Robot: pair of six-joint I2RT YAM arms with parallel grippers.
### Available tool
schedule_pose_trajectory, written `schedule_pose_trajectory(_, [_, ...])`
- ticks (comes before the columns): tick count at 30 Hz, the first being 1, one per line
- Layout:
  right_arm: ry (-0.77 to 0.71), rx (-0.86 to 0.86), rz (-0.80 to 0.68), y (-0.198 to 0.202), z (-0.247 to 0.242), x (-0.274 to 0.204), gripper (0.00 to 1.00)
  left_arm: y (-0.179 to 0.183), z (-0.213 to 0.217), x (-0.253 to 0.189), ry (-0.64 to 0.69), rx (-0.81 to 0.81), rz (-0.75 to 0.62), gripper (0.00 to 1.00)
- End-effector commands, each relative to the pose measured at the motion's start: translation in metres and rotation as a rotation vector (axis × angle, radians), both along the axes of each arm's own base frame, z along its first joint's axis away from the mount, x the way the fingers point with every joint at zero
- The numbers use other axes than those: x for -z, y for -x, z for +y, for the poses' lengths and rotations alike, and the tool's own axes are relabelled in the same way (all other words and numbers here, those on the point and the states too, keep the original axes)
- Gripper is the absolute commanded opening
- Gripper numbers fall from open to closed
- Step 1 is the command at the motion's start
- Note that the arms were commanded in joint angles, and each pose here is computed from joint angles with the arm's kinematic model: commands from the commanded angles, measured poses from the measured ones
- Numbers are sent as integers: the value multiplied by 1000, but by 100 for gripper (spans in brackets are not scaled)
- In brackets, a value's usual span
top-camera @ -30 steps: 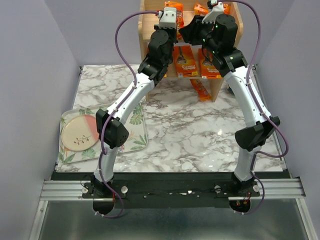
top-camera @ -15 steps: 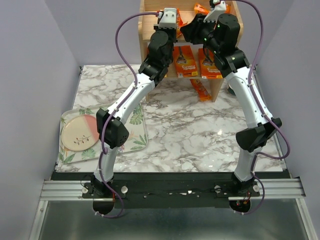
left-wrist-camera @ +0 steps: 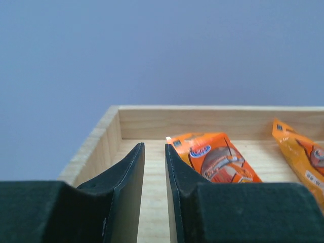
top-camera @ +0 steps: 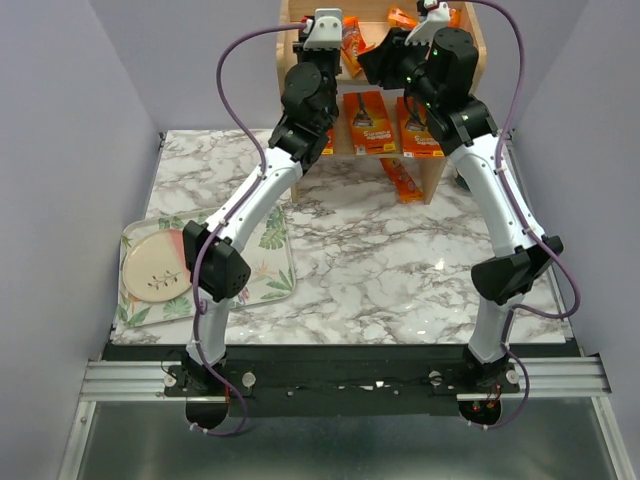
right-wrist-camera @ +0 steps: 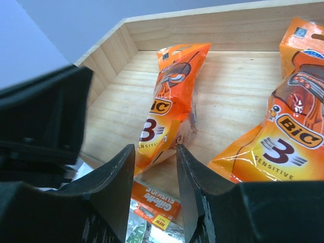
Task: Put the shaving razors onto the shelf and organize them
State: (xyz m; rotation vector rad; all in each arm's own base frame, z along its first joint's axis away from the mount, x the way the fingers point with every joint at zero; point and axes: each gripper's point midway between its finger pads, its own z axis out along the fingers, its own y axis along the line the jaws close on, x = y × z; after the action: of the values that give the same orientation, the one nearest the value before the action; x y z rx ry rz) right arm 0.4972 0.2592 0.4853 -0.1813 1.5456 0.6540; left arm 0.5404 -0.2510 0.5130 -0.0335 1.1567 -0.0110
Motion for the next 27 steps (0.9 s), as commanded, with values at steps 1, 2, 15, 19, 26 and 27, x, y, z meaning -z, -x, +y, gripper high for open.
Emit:
schedule_pose_trajectory(1, [-16, -22, -8, 10, 10, -8, 47, 51, 39, -90, 84, -21, -196, 32])
schedule_pose_trajectory(2, [-16, -24, -5, 10, 11, -7, 47, 53, 42, -92, 91, -28, -196, 32])
schedule_pose_trajectory(15, [-4, 18, -54, 15, 15, -21, 49, 70, 62, -98, 93, -66, -170, 36])
schedule_pose_trajectory(19, [46, 106, -175, 27, -11, -58, 58, 80, 73, -101, 82, -90, -164, 38])
schedule_pose_trajectory(26, [327, 40, -287, 81, -35, -33, 66, 106, 99, -66, -55, -140, -49, 64])
schedule_pose_trajectory(27, [344, 20, -343, 91, -36, -31, 66, 107, 100, -56, -85, -138, -19, 75])
